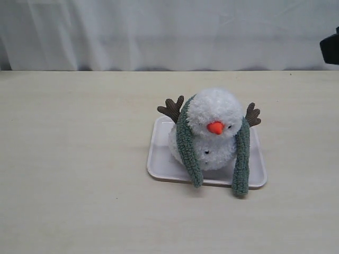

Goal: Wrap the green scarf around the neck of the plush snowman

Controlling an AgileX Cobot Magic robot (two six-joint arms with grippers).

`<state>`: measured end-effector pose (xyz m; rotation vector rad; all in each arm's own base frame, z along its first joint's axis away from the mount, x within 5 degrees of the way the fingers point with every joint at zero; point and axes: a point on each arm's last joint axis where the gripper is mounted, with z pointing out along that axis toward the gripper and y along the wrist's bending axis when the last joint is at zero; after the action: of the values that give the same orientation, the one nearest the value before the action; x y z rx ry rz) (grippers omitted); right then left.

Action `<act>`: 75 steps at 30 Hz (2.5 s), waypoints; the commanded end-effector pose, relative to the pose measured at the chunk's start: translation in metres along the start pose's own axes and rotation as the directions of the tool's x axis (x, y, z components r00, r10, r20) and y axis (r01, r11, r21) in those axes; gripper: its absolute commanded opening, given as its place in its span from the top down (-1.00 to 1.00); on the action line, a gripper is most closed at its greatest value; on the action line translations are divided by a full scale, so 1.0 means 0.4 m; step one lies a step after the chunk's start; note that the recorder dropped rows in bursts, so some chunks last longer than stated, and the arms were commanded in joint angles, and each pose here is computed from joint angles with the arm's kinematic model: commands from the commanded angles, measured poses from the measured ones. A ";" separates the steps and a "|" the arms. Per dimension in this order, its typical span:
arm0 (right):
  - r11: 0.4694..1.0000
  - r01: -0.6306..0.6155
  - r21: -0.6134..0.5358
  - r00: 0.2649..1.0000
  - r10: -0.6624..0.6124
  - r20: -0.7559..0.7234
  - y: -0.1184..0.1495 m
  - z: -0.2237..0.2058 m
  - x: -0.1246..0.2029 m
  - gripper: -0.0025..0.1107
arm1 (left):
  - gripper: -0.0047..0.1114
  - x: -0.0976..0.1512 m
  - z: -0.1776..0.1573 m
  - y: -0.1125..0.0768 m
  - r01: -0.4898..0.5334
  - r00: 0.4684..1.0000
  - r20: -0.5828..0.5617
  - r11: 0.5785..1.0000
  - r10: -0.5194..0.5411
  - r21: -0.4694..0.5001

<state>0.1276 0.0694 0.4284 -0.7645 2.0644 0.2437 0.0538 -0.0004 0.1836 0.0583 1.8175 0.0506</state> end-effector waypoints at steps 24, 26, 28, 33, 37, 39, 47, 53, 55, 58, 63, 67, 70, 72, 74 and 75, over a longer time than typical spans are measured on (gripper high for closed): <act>0.989 -0.073 0.132 0.682 -0.047 0.730 0.072 -0.424 0.098 0.89 | 0.92 -0.001 0.000 0.000 -0.001 1.000 0.012 1.000 0.001 -0.002; 0.988 -0.075 0.138 0.644 -0.058 0.763 0.084 -0.460 0.133 0.89 | 0.92 -0.001 0.000 0.000 -0.001 1.000 0.012 1.000 0.001 -0.002; 0.988 -0.087 0.131 0.593 -0.054 0.803 0.101 -0.506 0.178 0.89 | 0.92 -0.001 0.000 0.000 -0.001 1.000 0.012 1.000 0.001 -0.002; 0.985 -0.089 0.151 0.471 -0.092 0.877 0.135 -0.592 0.279 0.89 | 0.92 -0.001 0.000 0.000 -0.001 1.000 0.012 1.000 0.001 -0.002; 0.982 -0.092 0.163 0.390 -0.115 0.914 0.156 -0.637 0.347 0.89 | 0.92 -0.001 0.000 0.000 -0.001 1.000 0.012 1.000 0.001 -0.002; 0.982 -0.092 0.164 0.385 -0.116 0.916 0.157 -0.640 0.351 0.89 | 0.92 -0.001 0.000 0.000 -0.001 1.000 0.012 1.000 0.001 -0.002; 0.982 -0.092 0.168 0.358 -0.125 0.925 0.163 -0.668 0.358 0.89 | 0.92 -0.001 0.000 0.000 -0.001 1.000 0.012 1.000 0.001 -0.002; 0.981 -0.093 0.170 0.343 -0.129 0.930 0.165 -0.680 0.361 0.89 | 0.92 -0.001 0.000 0.000 -0.001 1.000 0.012 1.000 0.001 -0.002; 0.981 -0.093 0.170 0.343 -0.129 0.930 0.165 -0.680 0.361 0.89 | 0.92 -0.001 0.000 0.000 -0.001 1.000 0.012 1.000 0.001 -0.002; 0.981 -0.092 0.170 0.346 -0.128 0.930 0.165 -0.680 0.361 0.89 | 0.92 -0.001 0.000 0.000 -0.001 1.000 0.012 1.000 0.001 -0.002; 0.981 -0.092 0.169 0.347 -0.128 0.929 0.164 -0.677 0.360 0.89 | 0.92 -0.001 0.000 0.000 -0.001 1.000 0.012 1.000 0.001 -0.002; 0.976 -0.106 0.191 0.359 -0.142 0.923 0.173 -0.672 0.357 0.89 | 0.92 -0.001 0.000 0.000 -0.001 1.000 0.012 1.000 0.001 -0.002; 0.963 -0.136 0.235 0.370 -0.171 0.913 0.195 -0.667 0.351 0.89 | 0.92 -0.001 0.000 0.000 -0.001 1.000 0.012 1.000 0.001 -0.002; 0.949 -0.161 0.272 0.379 -0.195 0.904 0.213 -0.662 0.344 0.89 | 0.92 -0.001 0.000 0.000 -0.001 1.000 0.012 1.000 0.001 -0.002; 0.931 -0.187 0.312 0.391 -0.221 0.894 0.232 -0.656 0.337 0.89 | 0.92 -0.001 0.000 0.000 -0.001 1.000 0.012 1.000 0.001 -0.002; 0.924 -0.197 0.328 0.395 -0.231 0.889 0.239 -0.653 0.334 0.89 | 0.92 -0.001 0.000 0.000 -0.001 1.000 0.012 1.000 0.001 -0.002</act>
<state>-0.1638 -0.0366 0.4630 -0.2693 0.9106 0.2186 0.0538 -0.0004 0.1836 0.0583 1.8175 0.0506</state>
